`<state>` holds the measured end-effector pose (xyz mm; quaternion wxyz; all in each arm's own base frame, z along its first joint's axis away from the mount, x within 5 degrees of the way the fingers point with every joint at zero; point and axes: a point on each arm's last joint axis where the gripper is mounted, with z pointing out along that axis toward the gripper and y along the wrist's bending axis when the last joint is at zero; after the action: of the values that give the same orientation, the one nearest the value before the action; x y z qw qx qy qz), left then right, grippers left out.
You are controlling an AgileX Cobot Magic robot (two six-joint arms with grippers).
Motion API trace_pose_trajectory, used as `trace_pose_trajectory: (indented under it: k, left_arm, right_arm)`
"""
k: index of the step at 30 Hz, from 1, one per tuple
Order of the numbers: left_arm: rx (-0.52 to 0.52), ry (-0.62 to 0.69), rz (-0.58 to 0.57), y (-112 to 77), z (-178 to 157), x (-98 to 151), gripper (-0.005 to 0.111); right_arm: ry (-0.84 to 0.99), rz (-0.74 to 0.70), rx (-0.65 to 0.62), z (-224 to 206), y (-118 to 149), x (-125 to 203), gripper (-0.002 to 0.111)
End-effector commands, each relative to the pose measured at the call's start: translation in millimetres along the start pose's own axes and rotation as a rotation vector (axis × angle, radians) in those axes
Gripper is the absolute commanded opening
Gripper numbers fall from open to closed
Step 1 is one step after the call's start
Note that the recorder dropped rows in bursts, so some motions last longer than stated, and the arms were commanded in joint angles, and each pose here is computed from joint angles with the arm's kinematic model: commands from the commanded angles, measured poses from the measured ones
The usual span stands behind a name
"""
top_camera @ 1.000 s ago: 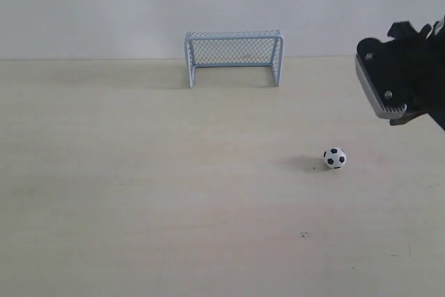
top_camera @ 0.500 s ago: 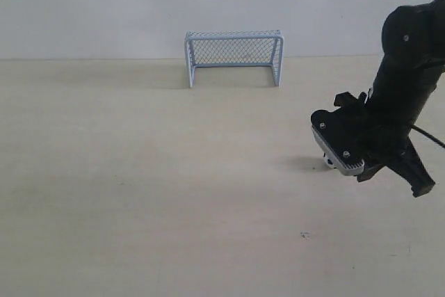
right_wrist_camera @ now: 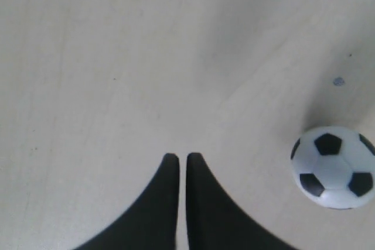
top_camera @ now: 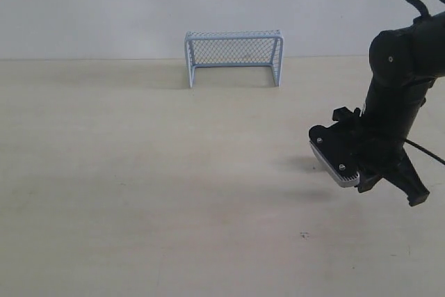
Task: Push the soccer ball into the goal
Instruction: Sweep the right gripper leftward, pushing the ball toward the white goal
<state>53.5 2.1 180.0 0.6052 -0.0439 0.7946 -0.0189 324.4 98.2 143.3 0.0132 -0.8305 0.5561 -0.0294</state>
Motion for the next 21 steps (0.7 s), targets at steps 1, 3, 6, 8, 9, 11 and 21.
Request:
trace_pose_trajectory:
  k: [1,3,6,8,9,11,21]
  left_arm:
    - [0.002,-0.018,-0.014,-0.3,-0.6,-2.5,0.006]
    - [0.002,-0.018,-0.014,-0.3,-0.6,-2.5,0.006]
    - [0.002,-0.018,-0.014,-0.3,-0.6,-2.5,0.006]
    - [0.002,-0.018,-0.014,-0.3,-0.6,-2.5,0.006]
    - [0.002,-0.018,-0.014,-0.3,-0.6,-2.5,0.006]
    - [0.002,-0.018,-0.014,-0.3,-0.6,-2.5,0.006]
    - [0.002,-0.018,-0.014,-0.3,-0.6,-2.5,0.006]
  right_arm:
    - [0.011,-0.004,-0.021,-1.1,1.8,1.9,0.0]
    - [0.029,-0.012,-0.022,-1.1,1.8,3.6,0.0]
    - [0.047,-0.01,-0.023,-1.2,1.9,5.1,0.0]
    - [0.047,-0.013,0.0,-1.2,-0.2,5.2,0.0]
    - [0.048,-0.013,0.026,-1.2,-2.5,5.2,0.0]
    - [0.049,-0.019,0.058,-1.3,-5.5,5.3,0.0]
    - [0.044,-0.034,0.004,-1.2,-0.6,4.9,0.0]
